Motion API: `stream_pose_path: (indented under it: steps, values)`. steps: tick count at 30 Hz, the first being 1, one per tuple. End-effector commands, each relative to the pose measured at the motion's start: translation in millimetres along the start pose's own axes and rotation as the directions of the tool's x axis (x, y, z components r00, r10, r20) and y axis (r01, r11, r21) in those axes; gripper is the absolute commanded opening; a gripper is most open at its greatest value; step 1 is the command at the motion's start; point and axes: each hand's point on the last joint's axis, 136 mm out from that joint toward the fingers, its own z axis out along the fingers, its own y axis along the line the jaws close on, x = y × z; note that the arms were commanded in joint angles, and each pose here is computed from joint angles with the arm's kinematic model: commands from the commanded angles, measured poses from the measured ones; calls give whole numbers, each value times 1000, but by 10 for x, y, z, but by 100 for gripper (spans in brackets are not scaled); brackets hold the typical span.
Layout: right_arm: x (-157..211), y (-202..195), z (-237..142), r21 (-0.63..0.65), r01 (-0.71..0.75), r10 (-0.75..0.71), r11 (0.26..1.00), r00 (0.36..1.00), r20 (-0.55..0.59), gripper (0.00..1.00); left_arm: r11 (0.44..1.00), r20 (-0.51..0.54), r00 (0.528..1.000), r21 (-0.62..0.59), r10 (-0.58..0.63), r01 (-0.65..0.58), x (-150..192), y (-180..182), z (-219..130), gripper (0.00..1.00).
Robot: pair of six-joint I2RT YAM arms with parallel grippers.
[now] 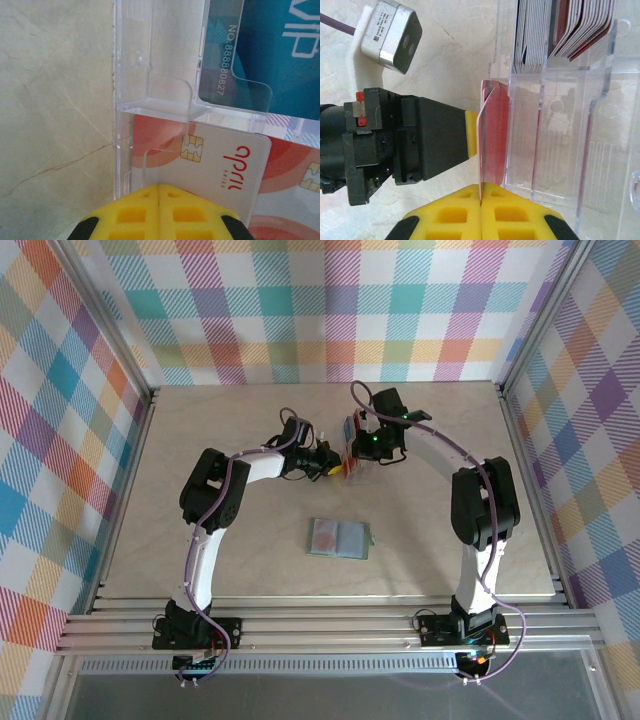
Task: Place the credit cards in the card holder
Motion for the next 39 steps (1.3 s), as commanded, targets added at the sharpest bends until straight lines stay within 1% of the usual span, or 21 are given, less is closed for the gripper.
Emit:
stream_pose_path:
  steps: [1, 9, 11, 13, 15, 19, 23, 29, 39]
  values:
    - [36, 88, -29, -22, 3, -3, 1000, 1000, -10, 8, 998, -4, 1000, -69, -13, 13, 37, 204, 56, 0]
    - [127, 83, 164, -57, -17, 12, 998, 997, -72, 9, 997, -3, 1000, -72, -8, 8, 40, 187, 33, 0]
    - [135, 83, 173, -60, -17, 13, 998, 997, -74, 9, 997, 4, 1000, -76, 18, -18, 41, 145, 12, 0]
    - [132, 75, 165, -54, -17, 13, 998, 997, -72, 8, 994, 9, 997, -85, 70, -69, 70, 27, -35, 0]
    - [132, 64, 166, -48, -17, 14, 999, 997, -71, 7, 994, 13, 996, -63, 93, -92, 90, -109, -88, 0]
    - [140, 39, 179, -39, -19, 16, 999, 997, -74, 7, 996, 42, 995, -29, 90, -88, 73, -305, -196, 0]
    - [156, 20, 201, -36, -23, 20, 999, 997, -80, 6, 995, 39, 994, -9, 100, -100, 96, -429, -210, 0]
    - [152, 34, 193, -41, -21, 17, 999, 997, -80, 9, 995, 7, 995, -6, 104, -104, 162, -428, -81, 0]
    - [128, 126, 108, -77, -15, 10, 997, 998, -68, 15, 995, -16, 997, -56, 78, -78, 197, -165, 114, 0]
